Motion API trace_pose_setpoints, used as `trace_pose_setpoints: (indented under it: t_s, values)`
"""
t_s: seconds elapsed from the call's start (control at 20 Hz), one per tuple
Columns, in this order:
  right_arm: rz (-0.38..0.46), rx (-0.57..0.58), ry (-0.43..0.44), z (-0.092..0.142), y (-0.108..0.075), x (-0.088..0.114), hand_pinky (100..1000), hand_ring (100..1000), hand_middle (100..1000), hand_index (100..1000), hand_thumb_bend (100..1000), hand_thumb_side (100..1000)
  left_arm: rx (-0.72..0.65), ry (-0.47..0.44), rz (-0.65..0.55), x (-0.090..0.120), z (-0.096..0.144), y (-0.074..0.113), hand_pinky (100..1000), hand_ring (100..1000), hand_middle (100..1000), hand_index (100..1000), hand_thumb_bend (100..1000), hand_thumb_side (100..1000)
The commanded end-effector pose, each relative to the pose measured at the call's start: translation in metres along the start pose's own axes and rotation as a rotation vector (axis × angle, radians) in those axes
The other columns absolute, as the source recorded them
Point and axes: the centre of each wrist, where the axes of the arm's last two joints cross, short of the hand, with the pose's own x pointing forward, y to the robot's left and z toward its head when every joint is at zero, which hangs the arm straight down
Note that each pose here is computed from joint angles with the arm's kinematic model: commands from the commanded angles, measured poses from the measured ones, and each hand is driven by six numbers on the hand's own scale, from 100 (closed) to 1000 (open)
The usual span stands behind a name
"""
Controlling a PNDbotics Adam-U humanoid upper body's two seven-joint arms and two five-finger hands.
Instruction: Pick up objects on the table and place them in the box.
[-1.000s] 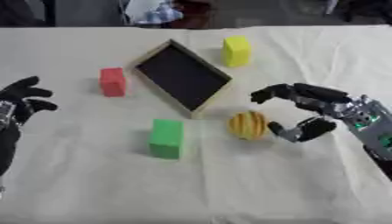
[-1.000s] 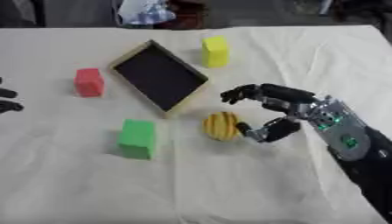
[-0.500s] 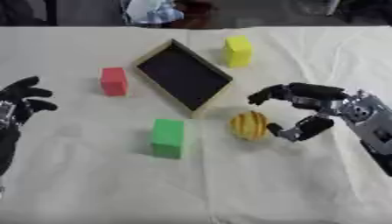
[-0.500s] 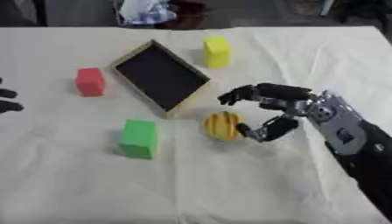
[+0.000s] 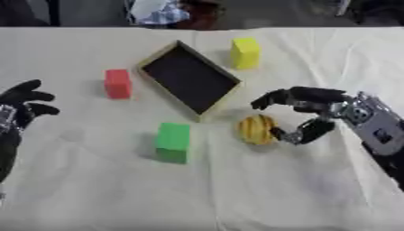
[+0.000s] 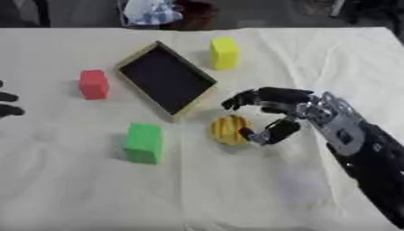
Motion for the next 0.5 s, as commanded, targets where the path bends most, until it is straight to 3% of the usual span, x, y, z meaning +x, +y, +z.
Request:
trace_pose_setpoints:
  t_s: [0.05, 0.5]
  values:
    - [0.063, 0.036, 0.006, 0.0022, -0.0085, -0.0027, 862, 847, 867, 967, 100, 354, -0.009, -0.016, -0.028, 0.006, -0.0021, 0.0051, 812, 628, 660, 874, 100, 877]
    - [0.147, 0.093, 0.032, 0.0015, -0.0004, -0.0071, 856, 849, 867, 948, 100, 276, -0.007, -0.012, -0.028, 0.0053, -0.0014, 0.0052, 812, 628, 660, 874, 100, 879]
